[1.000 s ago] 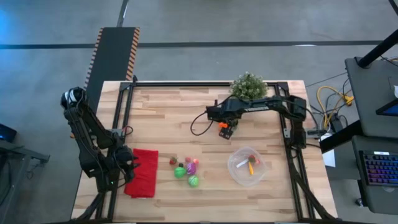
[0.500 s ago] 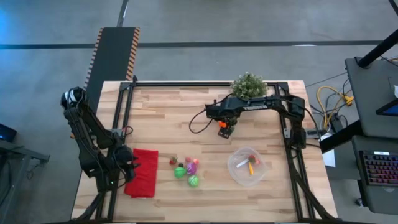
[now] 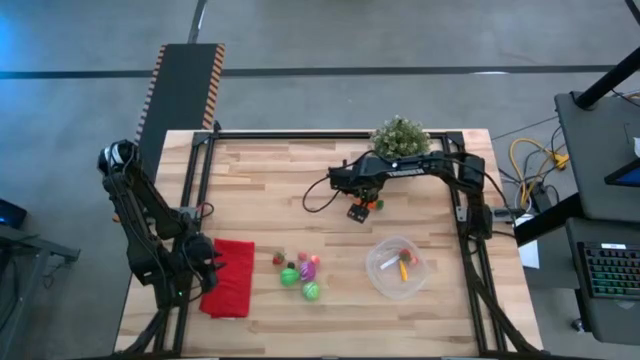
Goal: Pick and placing Produce into tupperware
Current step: Put the orange carrot into the transparent bin
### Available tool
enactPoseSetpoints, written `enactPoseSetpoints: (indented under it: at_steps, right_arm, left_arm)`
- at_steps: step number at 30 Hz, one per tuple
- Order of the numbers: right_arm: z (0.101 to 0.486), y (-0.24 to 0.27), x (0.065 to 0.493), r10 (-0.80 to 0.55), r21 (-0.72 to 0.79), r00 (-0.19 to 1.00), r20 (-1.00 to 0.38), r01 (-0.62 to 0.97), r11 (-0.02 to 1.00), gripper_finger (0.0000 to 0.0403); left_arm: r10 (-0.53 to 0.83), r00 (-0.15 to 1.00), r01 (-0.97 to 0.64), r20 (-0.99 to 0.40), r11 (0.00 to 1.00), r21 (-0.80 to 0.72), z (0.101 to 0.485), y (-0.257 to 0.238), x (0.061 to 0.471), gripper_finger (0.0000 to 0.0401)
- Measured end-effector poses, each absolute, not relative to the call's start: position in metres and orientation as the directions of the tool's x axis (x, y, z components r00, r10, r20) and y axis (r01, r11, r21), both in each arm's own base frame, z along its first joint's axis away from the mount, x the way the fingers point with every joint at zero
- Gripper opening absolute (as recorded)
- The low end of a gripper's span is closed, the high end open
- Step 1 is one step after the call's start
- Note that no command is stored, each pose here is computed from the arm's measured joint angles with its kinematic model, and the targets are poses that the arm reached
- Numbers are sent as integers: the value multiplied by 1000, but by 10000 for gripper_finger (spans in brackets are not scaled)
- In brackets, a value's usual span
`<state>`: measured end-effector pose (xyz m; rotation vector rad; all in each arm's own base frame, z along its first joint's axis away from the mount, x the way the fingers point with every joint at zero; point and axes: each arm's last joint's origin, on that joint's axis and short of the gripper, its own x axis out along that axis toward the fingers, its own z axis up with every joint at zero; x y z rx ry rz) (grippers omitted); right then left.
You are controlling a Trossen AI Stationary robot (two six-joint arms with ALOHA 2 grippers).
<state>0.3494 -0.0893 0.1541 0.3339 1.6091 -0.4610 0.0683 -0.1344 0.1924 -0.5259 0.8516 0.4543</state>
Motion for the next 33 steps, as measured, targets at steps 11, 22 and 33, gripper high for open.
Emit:
enactPoseSetpoints:
  at_steps: [11,22,33]
  right_arm:
    - [152,-94,342,-47,-103,-131,-990,461,881,318]
    - [148,-97,337,-40,-106,-147,-988,468,877,197]
    - [172,-91,332,12,-42,-96,-995,545,837,124]
  left_arm:
    - [161,563,-574,-811,782,-243,192,-134,68,139]
    - [168,560,-569,-811,790,-230,192,-134,67,139]
    - [168,560,-569,-811,790,-229,192,-134,67,139]
